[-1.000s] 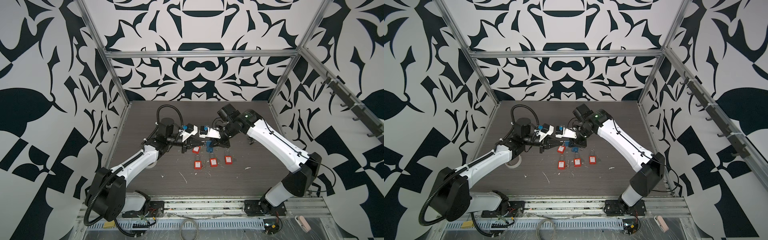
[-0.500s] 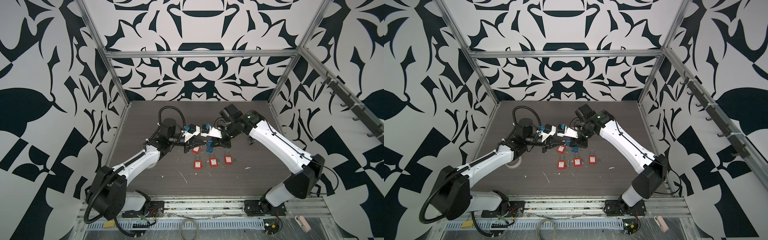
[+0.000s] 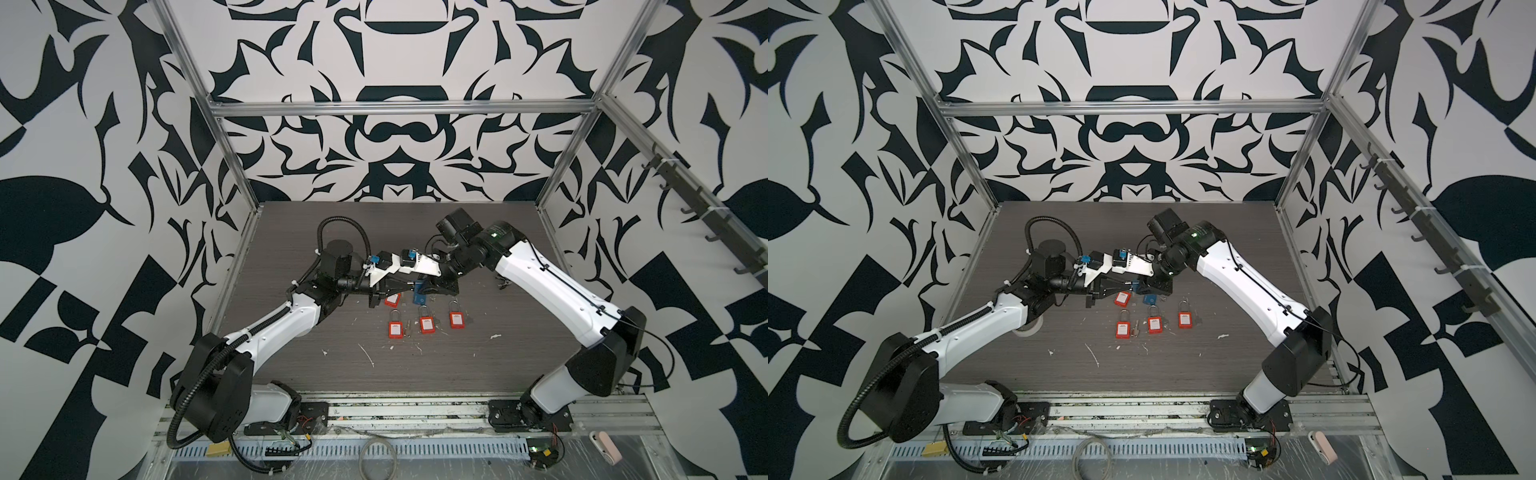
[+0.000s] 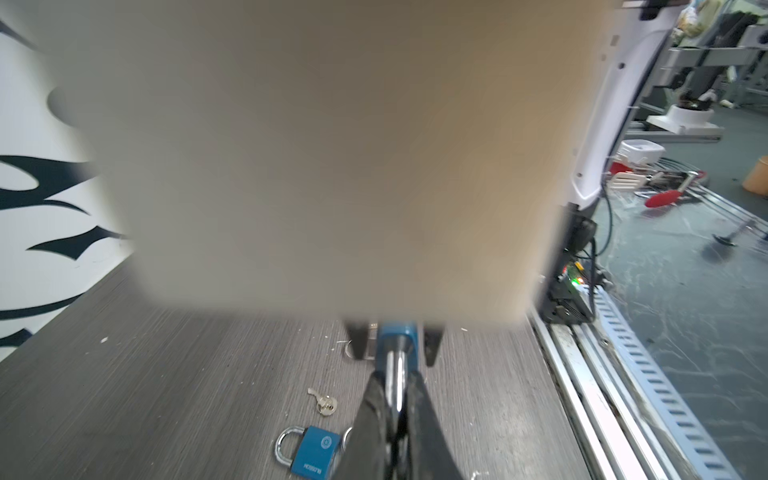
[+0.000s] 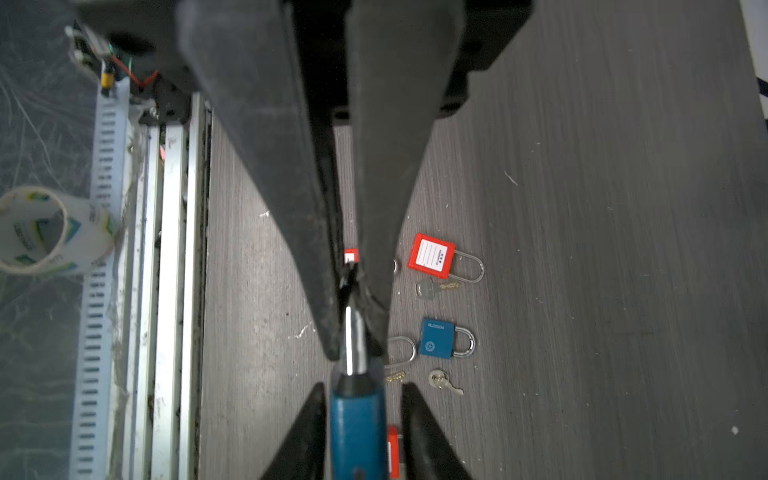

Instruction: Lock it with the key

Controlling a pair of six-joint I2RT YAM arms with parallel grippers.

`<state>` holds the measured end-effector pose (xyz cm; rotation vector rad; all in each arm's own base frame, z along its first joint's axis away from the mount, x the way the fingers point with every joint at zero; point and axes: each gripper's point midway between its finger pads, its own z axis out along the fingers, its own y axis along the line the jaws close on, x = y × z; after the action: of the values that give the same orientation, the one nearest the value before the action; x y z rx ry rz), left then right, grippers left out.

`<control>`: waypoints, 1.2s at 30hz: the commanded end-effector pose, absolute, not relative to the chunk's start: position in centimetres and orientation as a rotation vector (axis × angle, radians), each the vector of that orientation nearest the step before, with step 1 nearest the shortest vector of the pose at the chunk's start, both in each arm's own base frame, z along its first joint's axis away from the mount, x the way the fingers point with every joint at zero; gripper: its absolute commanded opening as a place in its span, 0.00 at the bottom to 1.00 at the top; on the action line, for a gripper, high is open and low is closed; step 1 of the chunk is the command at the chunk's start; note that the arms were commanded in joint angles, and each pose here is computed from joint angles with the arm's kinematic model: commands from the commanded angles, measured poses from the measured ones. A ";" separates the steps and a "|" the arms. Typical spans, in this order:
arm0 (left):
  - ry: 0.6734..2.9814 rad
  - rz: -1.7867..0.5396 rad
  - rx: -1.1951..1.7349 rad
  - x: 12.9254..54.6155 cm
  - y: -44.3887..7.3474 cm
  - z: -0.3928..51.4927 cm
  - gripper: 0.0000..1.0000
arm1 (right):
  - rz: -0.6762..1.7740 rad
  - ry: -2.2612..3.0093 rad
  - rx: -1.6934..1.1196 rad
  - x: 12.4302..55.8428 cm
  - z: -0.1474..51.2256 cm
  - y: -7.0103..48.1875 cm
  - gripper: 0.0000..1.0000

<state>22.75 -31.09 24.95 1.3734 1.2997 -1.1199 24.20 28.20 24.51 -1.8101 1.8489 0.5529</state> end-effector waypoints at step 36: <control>1.270 -1.108 1.507 21.8 -30.4 27.2 0.00 | 0.673 1.875 -1.742 22.6 25.9 24.9 0.09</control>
<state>22.08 -30.08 25.00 1.4816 1.3692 -1.1080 23.18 25.03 25.08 -1.7339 1.9053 0.6577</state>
